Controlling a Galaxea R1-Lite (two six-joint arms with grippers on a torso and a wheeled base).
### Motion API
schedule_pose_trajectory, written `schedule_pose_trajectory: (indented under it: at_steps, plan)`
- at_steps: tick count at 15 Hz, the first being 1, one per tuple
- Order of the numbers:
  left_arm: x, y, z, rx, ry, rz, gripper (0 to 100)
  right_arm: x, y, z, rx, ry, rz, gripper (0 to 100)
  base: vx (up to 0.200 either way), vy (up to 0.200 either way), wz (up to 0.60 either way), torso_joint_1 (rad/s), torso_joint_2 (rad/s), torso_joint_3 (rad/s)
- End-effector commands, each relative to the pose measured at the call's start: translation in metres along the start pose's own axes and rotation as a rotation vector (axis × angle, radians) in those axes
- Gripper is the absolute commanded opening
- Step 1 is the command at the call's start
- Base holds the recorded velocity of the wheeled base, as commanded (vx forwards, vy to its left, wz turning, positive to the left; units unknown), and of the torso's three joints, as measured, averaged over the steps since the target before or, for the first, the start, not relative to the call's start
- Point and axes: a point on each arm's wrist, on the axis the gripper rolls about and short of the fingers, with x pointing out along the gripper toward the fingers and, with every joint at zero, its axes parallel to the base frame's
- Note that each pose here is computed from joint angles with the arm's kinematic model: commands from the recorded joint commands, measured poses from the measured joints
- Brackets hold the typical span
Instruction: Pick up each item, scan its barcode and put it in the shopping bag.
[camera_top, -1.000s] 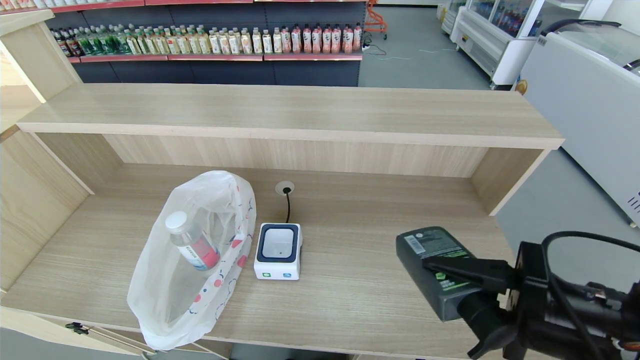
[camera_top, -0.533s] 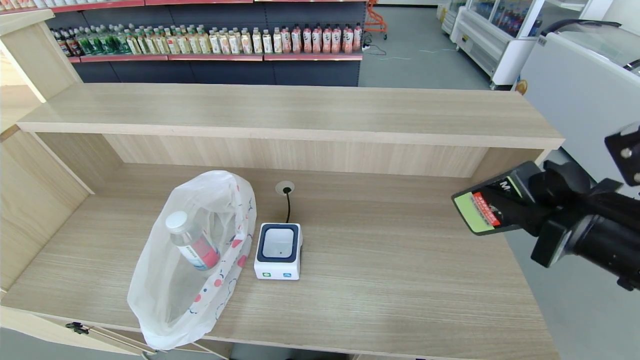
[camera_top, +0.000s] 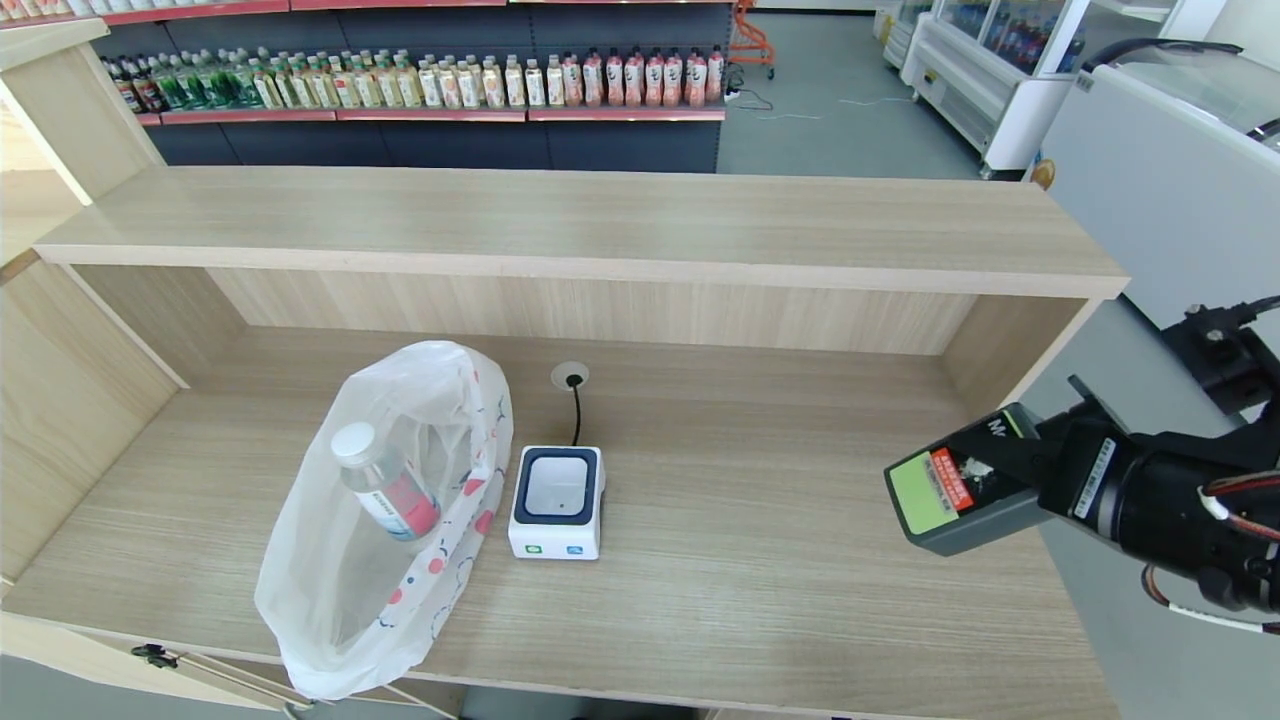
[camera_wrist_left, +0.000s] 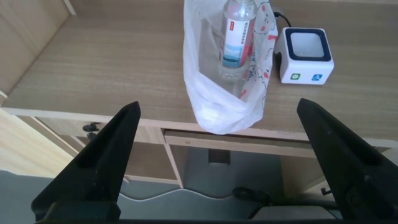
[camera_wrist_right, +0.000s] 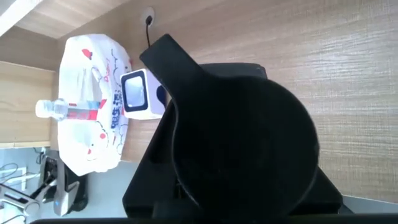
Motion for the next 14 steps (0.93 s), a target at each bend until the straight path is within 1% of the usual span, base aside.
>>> schedule_pose_trajectory:
  at_steps: [1, 8, 14]
  plan:
    - [0.000, 0.000, 0.000, 0.001, 0.000, 0.000, 100, 0.002, 0.000, -0.001, 0.000, 0.007, -0.002, 0, 0.000, 0.000, 0.00, 0.000, 0.00, 0.000]
    - [0.000, 0.000, 0.000, -0.001, 0.000, 0.000, 100, -0.009, 0.003, 0.000, 0.002, -0.007, 0.030, 0, 0.000, 0.000, 0.00, 0.000, 0.00, 0.000]
    - [0.000, 0.000, 0.000, -0.002, 0.000, 0.000, 100, -0.009, 0.009, -0.003, -0.004, 0.010, 0.059, 0, 0.000, 0.200, 0.00, -0.002, 0.00, 0.005]
